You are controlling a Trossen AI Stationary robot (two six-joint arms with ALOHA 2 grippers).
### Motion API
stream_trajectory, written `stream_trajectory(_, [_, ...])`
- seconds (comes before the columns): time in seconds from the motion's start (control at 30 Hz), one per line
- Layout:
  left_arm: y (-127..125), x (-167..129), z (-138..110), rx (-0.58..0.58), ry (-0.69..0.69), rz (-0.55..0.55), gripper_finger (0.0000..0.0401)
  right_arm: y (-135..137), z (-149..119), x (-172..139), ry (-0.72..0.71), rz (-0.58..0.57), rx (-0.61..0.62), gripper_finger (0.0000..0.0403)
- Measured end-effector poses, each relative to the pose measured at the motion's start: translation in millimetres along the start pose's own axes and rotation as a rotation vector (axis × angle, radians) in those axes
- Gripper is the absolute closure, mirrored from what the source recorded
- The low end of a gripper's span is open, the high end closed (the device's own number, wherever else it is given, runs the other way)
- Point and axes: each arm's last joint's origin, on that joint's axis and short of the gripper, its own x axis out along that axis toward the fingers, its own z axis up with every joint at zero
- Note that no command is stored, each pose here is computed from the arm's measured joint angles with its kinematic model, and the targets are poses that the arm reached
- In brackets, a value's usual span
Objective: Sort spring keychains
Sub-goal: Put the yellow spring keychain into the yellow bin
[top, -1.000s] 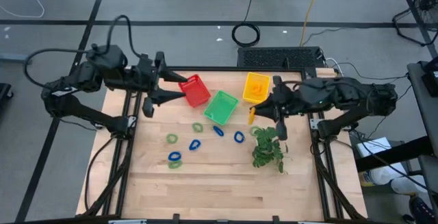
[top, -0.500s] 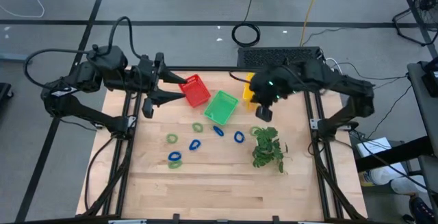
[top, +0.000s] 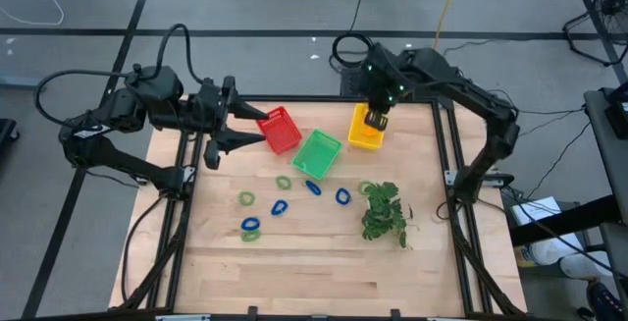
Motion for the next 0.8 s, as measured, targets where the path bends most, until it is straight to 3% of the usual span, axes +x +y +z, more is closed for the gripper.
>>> stream_trajectory(0.2, [0,0,-1,0.011,0.012,0.000,0.0173,-33,-5,1,-0.010,-0.047,0.023,0.0402])
stream_trajectory(0.4, [0,1,-3,0.006,0.032,0.003,0.0173,-45,-6,2,-0.016,-0.065,0.029,0.0403])
stream_trajectory(0.8, [1,2,-4,0.003,0.043,0.019,0.0173,-56,7,86,0.166,-0.117,-0.010,0.0402])
